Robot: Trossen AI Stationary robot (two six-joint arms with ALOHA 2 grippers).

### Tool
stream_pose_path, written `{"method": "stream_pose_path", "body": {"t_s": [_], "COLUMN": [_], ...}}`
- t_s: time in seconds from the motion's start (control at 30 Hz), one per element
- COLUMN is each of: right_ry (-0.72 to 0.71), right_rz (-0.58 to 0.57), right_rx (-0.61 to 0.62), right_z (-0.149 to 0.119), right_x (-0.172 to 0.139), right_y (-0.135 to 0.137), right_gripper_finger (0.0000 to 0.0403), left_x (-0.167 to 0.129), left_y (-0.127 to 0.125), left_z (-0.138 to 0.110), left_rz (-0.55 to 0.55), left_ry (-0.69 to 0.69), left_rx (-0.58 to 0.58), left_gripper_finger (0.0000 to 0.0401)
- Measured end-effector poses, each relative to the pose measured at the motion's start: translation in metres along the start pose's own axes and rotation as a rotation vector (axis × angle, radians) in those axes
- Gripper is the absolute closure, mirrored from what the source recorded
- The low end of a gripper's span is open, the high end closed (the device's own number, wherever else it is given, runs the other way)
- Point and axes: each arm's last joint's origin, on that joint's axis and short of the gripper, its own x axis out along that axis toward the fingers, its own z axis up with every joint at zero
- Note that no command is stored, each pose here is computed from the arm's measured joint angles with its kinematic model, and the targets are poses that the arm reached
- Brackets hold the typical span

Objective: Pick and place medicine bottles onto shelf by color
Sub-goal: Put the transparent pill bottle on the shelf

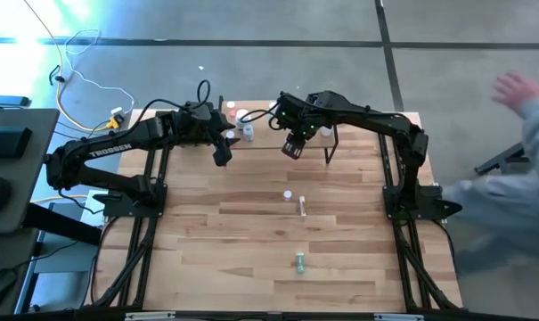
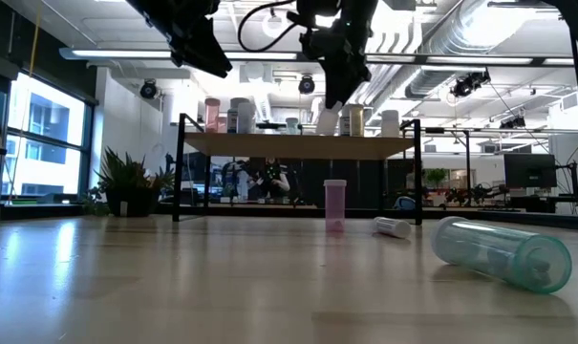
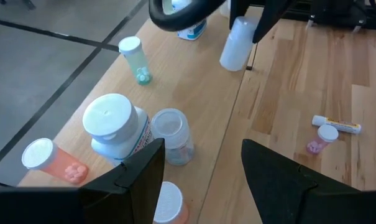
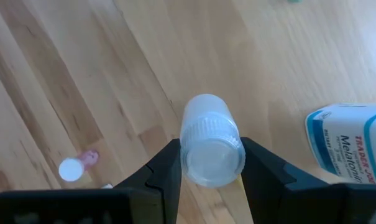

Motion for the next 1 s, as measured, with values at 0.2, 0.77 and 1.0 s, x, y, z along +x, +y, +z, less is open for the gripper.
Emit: {"method": "stream_pose_path", "body": {"t_s": [0.2, 0.77, 1.0], "right_ry": [0.003, -0.036, -0.059], "right_rz": [-0.003, -0.052, -0.111], "right_rx": [0.013, 0.031, 0.034], "right_z": [-0.0003, 0.0031, 0.005], "right_x": [0.0, 0.0, -0.0003], "right_y": [-0.0002, -0.0018, -0.0035], "right_gripper_finger": [0.0281, 0.0228, 0.0224], "left_x": [0.0, 0.0, 0.0], "left_y": [0.0, -0.0001, -0.0001], "left_z": [0.0, -0.0001, -0.0001], "left_rz": [0.0, -0.001, -0.002], "left_ry": [0.0, 0.001, 0.001], "left_rx": [0.0, 0.0, 0.0], "left_gripper_finger": [0.0197, 0.0197, 0.0197]}}
